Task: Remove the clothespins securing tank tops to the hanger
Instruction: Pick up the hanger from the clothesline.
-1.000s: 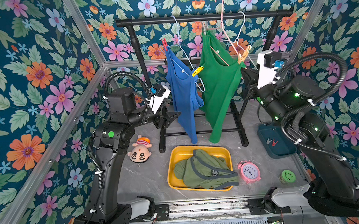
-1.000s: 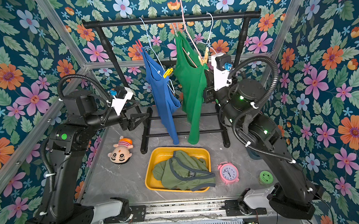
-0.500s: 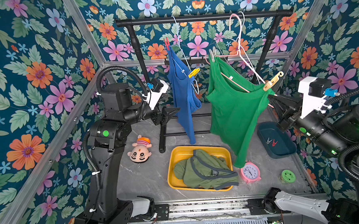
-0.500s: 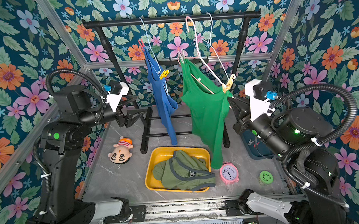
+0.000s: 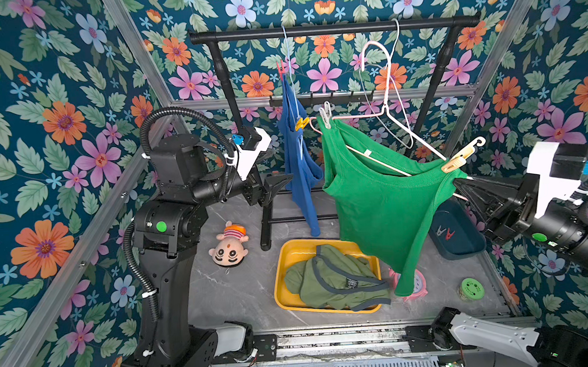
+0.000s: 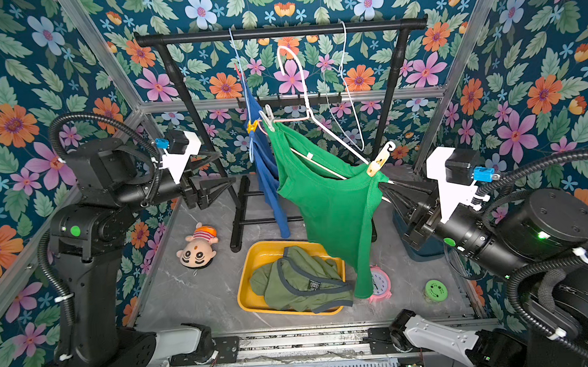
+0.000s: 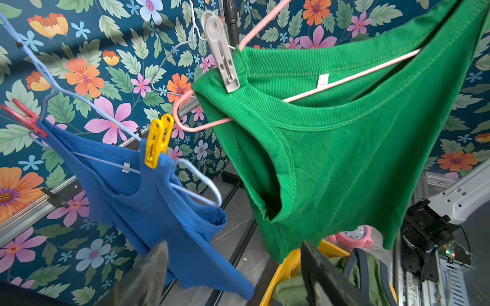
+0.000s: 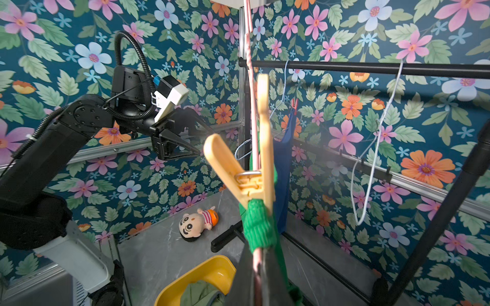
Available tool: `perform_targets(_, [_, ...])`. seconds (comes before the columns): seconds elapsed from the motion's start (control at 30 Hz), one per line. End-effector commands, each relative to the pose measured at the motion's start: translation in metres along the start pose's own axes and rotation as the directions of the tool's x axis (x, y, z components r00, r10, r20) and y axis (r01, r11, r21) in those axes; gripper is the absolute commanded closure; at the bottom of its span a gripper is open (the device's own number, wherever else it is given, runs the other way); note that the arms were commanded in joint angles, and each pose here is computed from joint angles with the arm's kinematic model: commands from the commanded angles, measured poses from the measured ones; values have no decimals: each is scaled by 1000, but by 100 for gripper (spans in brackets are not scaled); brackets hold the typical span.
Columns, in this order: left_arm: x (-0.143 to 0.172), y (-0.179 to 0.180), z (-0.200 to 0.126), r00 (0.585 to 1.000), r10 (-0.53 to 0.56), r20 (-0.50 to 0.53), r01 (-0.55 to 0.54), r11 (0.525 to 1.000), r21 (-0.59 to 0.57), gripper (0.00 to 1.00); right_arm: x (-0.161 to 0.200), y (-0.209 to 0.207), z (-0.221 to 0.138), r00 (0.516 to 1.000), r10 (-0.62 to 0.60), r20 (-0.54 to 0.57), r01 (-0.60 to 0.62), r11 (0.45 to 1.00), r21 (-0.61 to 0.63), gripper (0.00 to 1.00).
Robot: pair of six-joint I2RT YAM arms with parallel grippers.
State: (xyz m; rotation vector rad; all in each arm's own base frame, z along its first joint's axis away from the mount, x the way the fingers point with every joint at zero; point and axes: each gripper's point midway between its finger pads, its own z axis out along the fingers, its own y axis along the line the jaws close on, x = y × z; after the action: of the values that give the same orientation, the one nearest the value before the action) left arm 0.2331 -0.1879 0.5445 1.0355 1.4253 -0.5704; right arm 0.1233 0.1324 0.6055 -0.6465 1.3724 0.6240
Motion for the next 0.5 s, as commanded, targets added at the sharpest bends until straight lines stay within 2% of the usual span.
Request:
perform_targets(0.0, [-8, -6, -10, 999, 38, 15, -38, 999, -2, 19, -20, 11, 1, 997, 4, 71, 1, 998, -67, 100])
perform_targets(0.23, [-26, -14, -33, 994, 97, 41, -95, 994, -46, 18, -16, 22, 16, 998, 24, 52, -16, 989, -145, 100])
perform_targets(0.47, [-32, -22, -36, 993, 103, 65, -103, 995, -11, 18, -9, 29, 21, 998, 42, 41, -34, 982, -187, 100])
